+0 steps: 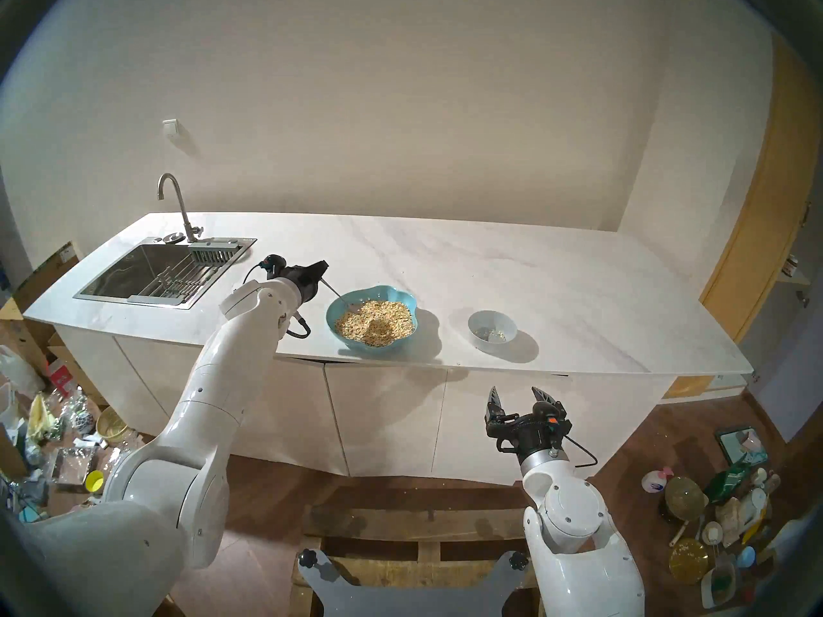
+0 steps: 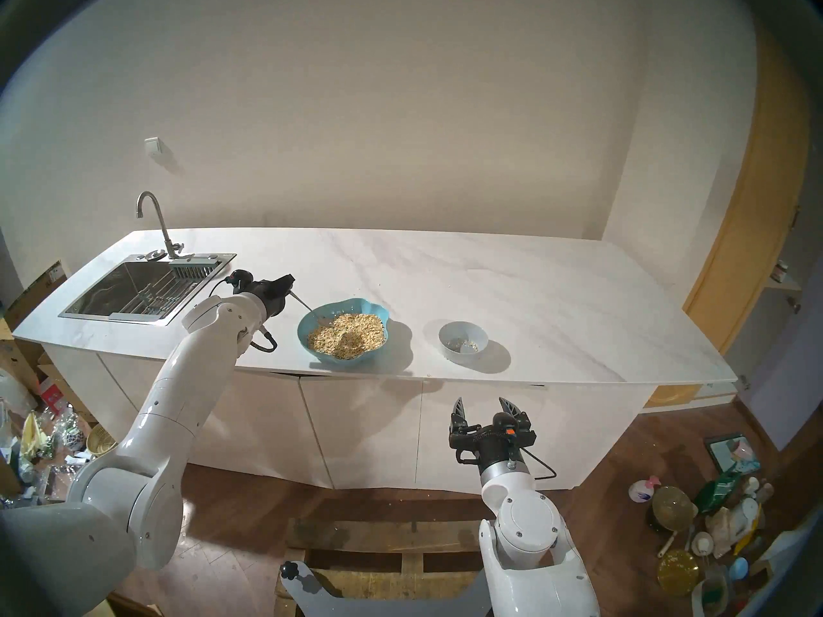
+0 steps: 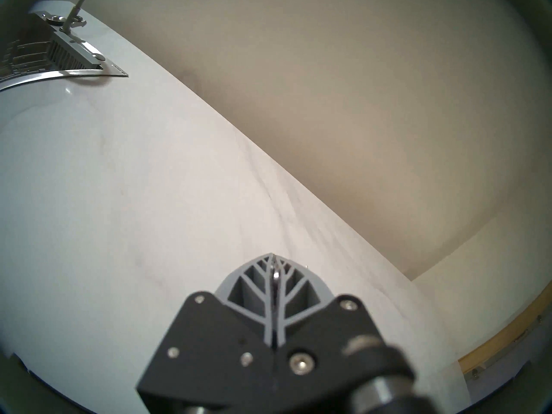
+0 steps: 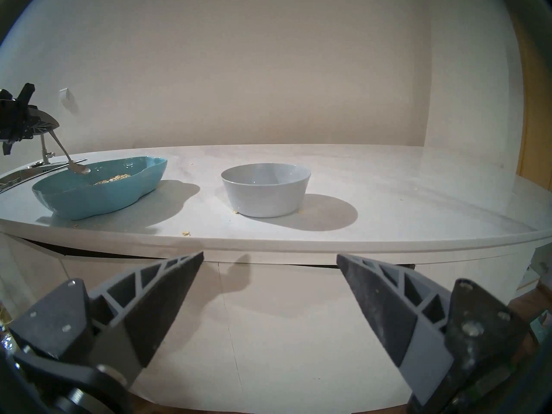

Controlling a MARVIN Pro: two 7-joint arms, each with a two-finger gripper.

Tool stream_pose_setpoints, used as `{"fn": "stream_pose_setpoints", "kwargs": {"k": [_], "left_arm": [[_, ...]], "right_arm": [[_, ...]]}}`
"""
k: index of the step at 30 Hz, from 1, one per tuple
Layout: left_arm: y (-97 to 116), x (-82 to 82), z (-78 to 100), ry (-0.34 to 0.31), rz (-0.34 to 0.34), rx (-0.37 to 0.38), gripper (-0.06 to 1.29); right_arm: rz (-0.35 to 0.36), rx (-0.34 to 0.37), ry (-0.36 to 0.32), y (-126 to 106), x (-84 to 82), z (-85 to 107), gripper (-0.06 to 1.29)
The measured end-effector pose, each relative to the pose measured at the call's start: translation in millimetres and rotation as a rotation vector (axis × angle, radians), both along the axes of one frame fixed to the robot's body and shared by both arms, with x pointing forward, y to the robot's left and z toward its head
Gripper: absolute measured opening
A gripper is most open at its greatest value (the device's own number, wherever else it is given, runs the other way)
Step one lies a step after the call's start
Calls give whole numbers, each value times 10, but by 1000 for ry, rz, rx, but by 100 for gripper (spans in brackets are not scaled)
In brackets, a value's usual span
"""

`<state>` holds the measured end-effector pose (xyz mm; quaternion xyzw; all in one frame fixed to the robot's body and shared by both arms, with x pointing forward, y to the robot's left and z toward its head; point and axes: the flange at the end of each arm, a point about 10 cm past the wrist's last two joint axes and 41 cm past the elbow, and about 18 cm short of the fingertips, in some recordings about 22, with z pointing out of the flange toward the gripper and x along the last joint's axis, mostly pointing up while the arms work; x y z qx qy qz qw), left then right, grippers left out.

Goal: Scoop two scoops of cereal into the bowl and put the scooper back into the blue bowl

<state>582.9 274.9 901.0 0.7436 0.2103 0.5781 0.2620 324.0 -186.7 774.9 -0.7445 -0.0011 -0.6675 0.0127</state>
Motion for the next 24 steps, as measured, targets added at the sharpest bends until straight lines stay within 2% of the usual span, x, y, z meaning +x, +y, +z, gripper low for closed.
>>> {"fn": "stream_pose_setpoints", "kwargs": {"k": [2, 6, 12, 24], "left_arm": [[-22, 0, -30, 3, 0, -6, -1], [-230, 11, -130, 14, -19, -29, -1], [-418, 17, -238, 29, -40, -36, -1], [-494, 29, -311, 32, -37, -44, -1]], "right_arm": [[0, 0, 0, 0, 0, 0, 121], [0, 0, 0, 0, 0, 0, 121], [0, 0, 0, 0, 0, 0, 121], [0, 0, 0, 0, 0, 0, 121]]}}
